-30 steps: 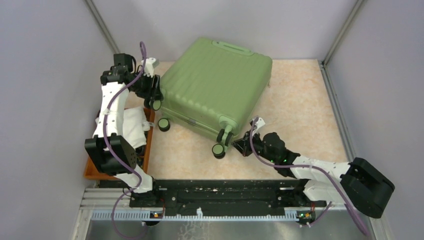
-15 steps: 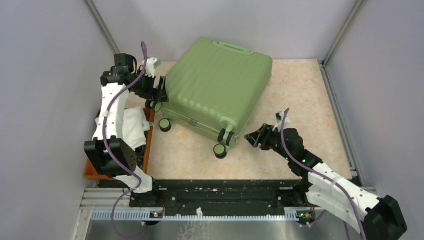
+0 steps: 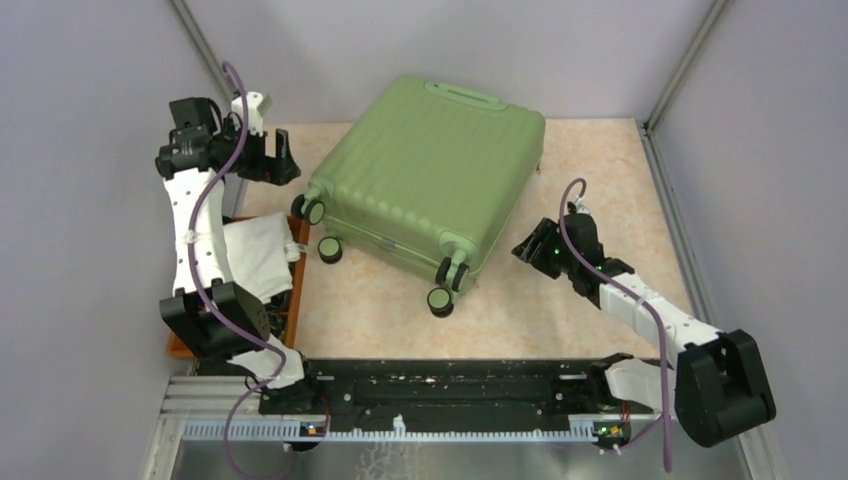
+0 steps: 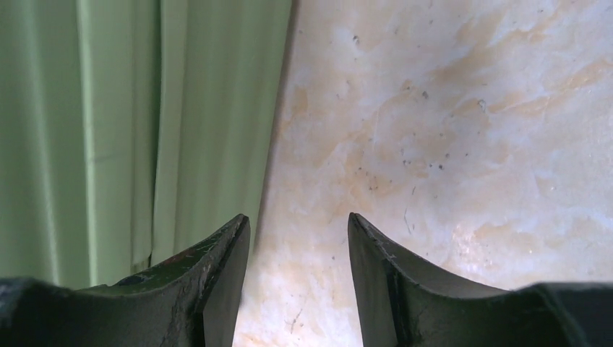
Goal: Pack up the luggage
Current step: Zip the luggage at the center of the board.
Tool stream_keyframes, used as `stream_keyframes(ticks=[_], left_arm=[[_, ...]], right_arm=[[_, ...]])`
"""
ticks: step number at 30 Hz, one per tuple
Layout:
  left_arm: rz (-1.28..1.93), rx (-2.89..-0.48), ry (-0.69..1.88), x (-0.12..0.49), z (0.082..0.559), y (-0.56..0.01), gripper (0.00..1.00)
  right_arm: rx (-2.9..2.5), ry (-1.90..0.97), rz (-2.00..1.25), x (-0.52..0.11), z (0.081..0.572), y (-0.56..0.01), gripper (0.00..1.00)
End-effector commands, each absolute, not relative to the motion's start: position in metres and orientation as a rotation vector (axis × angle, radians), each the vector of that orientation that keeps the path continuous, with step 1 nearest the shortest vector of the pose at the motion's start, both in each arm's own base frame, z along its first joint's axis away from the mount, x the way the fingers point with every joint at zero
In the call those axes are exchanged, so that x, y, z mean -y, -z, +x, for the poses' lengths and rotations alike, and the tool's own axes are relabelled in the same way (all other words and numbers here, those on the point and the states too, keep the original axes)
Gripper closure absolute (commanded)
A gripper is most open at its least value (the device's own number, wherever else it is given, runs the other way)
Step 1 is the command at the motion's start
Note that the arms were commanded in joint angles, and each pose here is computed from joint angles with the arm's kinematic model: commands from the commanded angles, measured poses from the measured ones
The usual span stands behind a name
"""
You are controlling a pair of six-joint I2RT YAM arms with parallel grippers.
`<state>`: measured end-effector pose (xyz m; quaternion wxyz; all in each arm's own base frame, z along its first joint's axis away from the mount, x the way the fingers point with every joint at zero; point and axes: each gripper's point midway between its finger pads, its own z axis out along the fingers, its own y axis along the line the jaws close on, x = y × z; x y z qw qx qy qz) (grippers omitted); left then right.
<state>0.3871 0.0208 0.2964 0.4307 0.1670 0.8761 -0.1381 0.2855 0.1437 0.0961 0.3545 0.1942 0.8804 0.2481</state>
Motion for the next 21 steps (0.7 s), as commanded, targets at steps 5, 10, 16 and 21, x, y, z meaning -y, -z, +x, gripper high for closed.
stream_keyframes(ticks=[5, 10, 16, 21], left_arm=[[0.202, -2.188, 0.166, -0.063, 0.447, -0.230, 0.08], [0.159, -2.241, 0.154, -0.064, 0.466, -0.181, 0.11], [0.189, -2.385, 0.292, -0.029, 0.474, -0.130, 0.13], [0.329, -2.438, 0.461, 0.018, 0.457, -0.105, 0.16]], right_arm=[[-2.215, -0.685, 0.594, -0.137, 0.335, -0.105, 0.50], [-2.192, -0.695, 0.614, -0.136, 0.377, -0.111, 0.51], [-2.193, -0.734, 0.592, -0.146, 0.432, -0.123, 0.53], [-2.202, -0.756, 0.565, -0.147, 0.471, -0.131, 0.54]])
